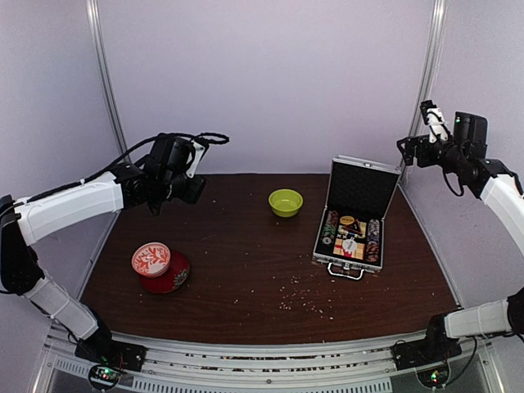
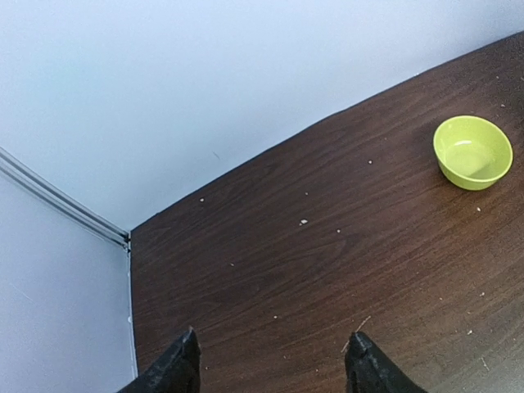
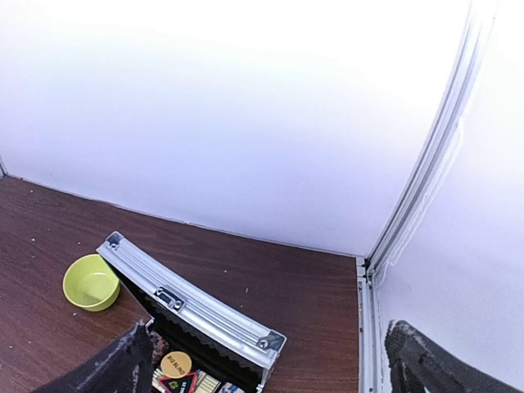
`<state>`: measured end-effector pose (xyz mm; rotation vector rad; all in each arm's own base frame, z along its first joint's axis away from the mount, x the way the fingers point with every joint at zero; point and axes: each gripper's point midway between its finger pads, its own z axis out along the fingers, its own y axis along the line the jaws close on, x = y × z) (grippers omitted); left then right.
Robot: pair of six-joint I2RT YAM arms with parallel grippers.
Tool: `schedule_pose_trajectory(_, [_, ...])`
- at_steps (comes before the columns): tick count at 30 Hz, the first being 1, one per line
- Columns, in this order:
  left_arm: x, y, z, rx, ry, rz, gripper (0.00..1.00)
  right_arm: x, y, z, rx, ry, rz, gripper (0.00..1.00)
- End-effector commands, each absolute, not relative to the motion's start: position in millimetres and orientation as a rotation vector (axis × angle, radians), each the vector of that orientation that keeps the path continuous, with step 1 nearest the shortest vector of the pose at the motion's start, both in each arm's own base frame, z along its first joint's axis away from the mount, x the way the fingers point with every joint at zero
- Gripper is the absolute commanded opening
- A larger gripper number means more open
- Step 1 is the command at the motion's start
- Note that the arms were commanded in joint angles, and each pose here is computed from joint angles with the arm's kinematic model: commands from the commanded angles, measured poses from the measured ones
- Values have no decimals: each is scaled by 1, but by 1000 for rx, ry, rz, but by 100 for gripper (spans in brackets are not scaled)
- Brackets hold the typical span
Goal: Pack up texas hold em set
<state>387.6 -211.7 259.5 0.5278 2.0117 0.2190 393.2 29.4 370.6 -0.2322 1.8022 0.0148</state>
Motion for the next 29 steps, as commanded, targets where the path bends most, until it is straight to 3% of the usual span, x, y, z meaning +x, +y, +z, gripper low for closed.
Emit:
schedule_pose_trajectory(1, [390, -198, 292, 433, 1915, 250, 62, 401, -4, 383, -8, 1730, 19, 100])
schedule_pose_trajectory(8, [389, -192, 298, 414, 1892, 267, 63, 392, -46, 408, 191, 1657, -94, 100])
schedule_pose_trajectory(29, [391, -198, 294, 449, 1898, 255, 63, 398, -30, 386, 125, 1689, 17, 100])
